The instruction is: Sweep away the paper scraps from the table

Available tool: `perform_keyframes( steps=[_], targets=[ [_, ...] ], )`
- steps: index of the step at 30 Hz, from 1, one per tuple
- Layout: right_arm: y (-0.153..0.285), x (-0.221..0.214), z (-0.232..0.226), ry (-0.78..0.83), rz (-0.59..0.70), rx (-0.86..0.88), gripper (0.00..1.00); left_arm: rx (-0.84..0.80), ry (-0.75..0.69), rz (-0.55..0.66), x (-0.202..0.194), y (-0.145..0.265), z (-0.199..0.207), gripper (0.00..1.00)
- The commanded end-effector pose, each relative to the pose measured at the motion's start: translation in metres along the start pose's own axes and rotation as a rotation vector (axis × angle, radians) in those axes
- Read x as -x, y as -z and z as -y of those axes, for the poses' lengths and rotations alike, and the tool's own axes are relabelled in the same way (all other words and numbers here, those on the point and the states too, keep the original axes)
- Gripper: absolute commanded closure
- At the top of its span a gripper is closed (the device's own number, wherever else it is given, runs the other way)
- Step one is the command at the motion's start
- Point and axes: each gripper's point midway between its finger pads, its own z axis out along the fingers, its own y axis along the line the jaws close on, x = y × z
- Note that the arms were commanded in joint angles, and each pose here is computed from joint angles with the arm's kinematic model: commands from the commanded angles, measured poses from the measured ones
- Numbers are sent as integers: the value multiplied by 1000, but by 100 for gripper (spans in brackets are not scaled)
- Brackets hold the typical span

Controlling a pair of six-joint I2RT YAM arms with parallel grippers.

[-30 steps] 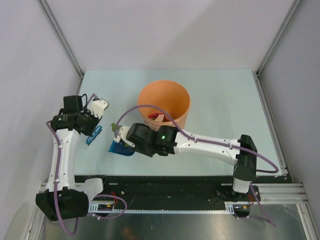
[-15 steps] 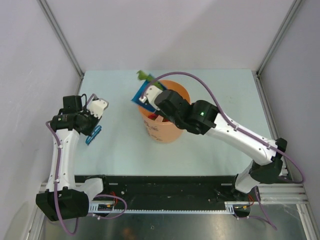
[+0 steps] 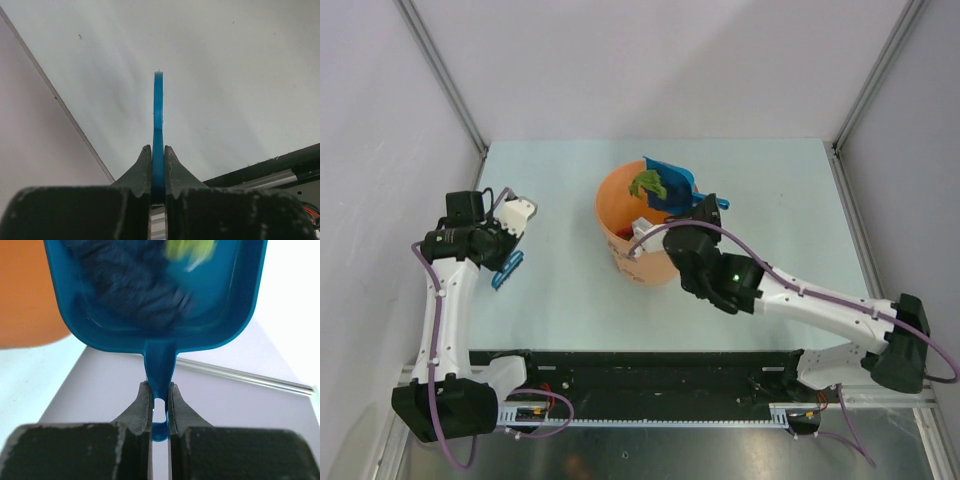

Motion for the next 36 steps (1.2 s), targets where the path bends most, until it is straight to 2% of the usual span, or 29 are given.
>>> perform_keyframes(
  steps=[1,6,11,13,16,18,19,20,21,22,23,25,26,27,29,30,33,36],
  targets=[
    [19,-16,61,147,15,-191,100,12,-14,44,7,4,-3,100],
    [13,-24,63,242,12,-201,100,12,-20,51,6,5,-1,100],
    [9,-30,74,184,-10,-246,100,2,-16,51,7,3,0,100],
    [17,-23,89,52,27,-324,100,-9,-13,66,10,4,2,100],
    [39,-14,118,-273,145,-457,100,-35,-28,106,17,6,6,100],
    [53,1,128,-436,230,-424,100,-49,-44,152,27,11,9,100],
    [53,11,122,-593,280,-375,100,-75,-41,187,34,13,12,100],
    [56,28,107,-587,327,-289,100,-91,-24,207,40,15,14,100],
    [61,39,111,-646,386,-251,100,-97,-14,230,50,17,12,100],
    [62,57,97,-776,436,-170,100,-108,-4,255,58,18,11,100],
    [66,71,78,-750,458,-79,100,-105,40,261,63,18,8,100],
    [74,105,61,-803,553,85,100,-51,71,293,80,21,-10,100],
    [79,116,35,-850,557,224,100,-30,111,304,86,21,-16,100],
    [89,139,22,-871,641,361,100,29,119,348,99,26,-31,100],
    [105,164,-8,-897,677,567,100,137,176,343,105,25,-56,100],
    [119,179,-22,-879,738,679,100,201,182,381,116,28,-72,100],
    [138,204,-65,-838,748,895,100,322,196,374,126,18,-99,100],
    [137,215,-103,-807,668,998,100,418,166,327,134,-7,-114,100]
  ],
)
